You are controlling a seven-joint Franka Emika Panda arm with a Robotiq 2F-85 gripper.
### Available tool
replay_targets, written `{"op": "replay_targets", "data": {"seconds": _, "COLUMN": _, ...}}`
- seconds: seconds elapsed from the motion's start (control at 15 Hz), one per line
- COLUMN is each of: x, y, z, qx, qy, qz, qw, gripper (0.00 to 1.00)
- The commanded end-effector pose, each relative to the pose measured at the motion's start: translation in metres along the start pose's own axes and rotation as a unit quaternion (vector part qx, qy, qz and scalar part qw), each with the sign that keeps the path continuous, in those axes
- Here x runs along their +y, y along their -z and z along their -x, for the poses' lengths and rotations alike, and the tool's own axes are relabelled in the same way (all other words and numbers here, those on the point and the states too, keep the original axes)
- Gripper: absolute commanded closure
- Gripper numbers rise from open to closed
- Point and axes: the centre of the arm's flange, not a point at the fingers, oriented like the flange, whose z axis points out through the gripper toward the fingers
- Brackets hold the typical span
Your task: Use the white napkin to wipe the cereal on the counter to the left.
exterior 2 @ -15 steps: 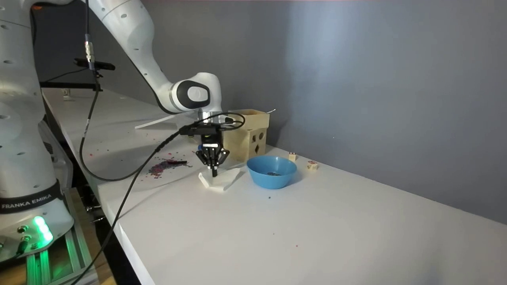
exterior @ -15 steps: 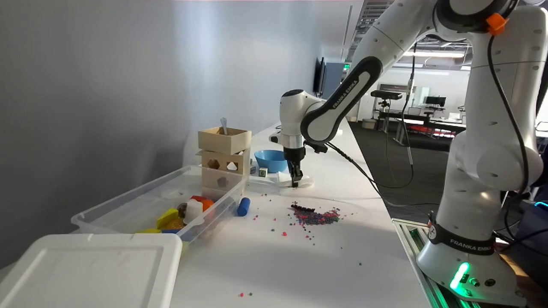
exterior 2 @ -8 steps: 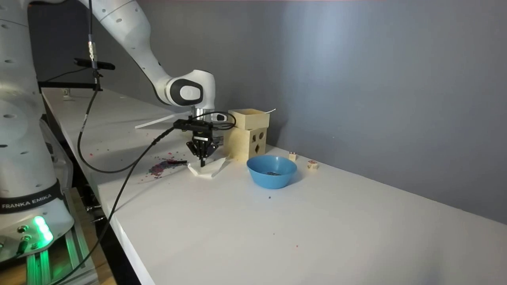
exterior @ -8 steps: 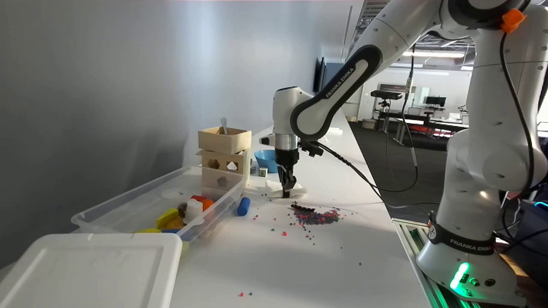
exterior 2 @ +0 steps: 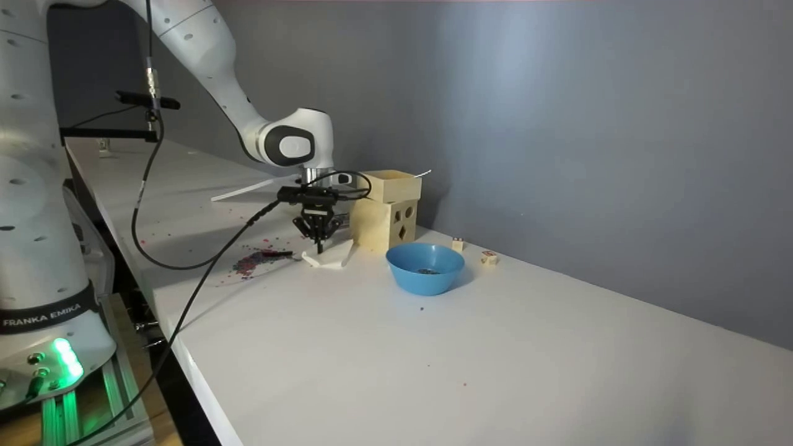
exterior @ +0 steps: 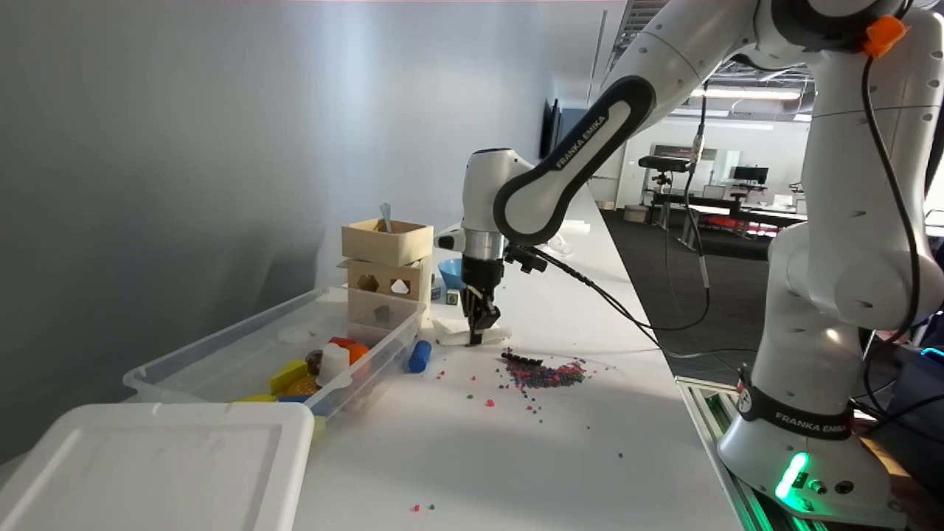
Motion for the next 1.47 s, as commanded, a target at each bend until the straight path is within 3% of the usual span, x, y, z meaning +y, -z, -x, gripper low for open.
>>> {"op": "replay_targets", "data": {"seconds": 0.0, "x": -0.007, "y": 0.004, "z": 0.004, "qx": 0.024, "qy": 0.073, "qz": -0.035, "qw": 0.9964, "gripper": 1.0}}
{"op": "replay_targets", "data": {"seconds": 0.4, "x": -0.024, "y": 0.027, "z": 0.046, "qx": 0.033, "qy": 0.206, "qz": -0.118, "qw": 0.9708, "gripper": 1.0}}
{"op": "replay_targets", "data": {"seconds": 0.6, "x": -0.029, "y": 0.046, "z": 0.066, "qx": 0.028, "qy": 0.235, "qz": -0.148, "qw": 0.9602, "gripper": 1.0}}
{"op": "replay_targets", "data": {"seconds": 0.8, "x": -0.029, "y": 0.058, "z": 0.082, "qx": 0.017, "qy": 0.245, "qz": -0.165, "qw": 0.9552, "gripper": 1.0}}
{"op": "replay_targets", "data": {"seconds": 0.93, "x": -0.023, "y": 0.065, "z": 0.084, "qx": 0.029, "qy": 0.228, "qz": -0.144, "qw": 0.9626, "gripper": 1.0}}
{"op": "replay_targets", "data": {"seconds": 1.13, "x": 0.002, "y": 0.093, "z": 0.078, "qx": 0.077, "qy": 0.201, "qz": -0.072, "qw": 0.974, "gripper": 1.0}}
{"op": "replay_targets", "data": {"seconds": 1.27, "x": 0.017, "y": 0.119, "z": 0.075, "qx": 0.112, "qy": 0.192, "qz": -0.031, "qw": 0.9744, "gripper": 1.0}}
{"op": "replay_targets", "data": {"seconds": 1.4, "x": 0.018, "y": 0.13, "z": 0.069, "qx": 0.124, "qy": 0.205, "qz": -0.03, "qw": 0.9703, "gripper": 1.0}}
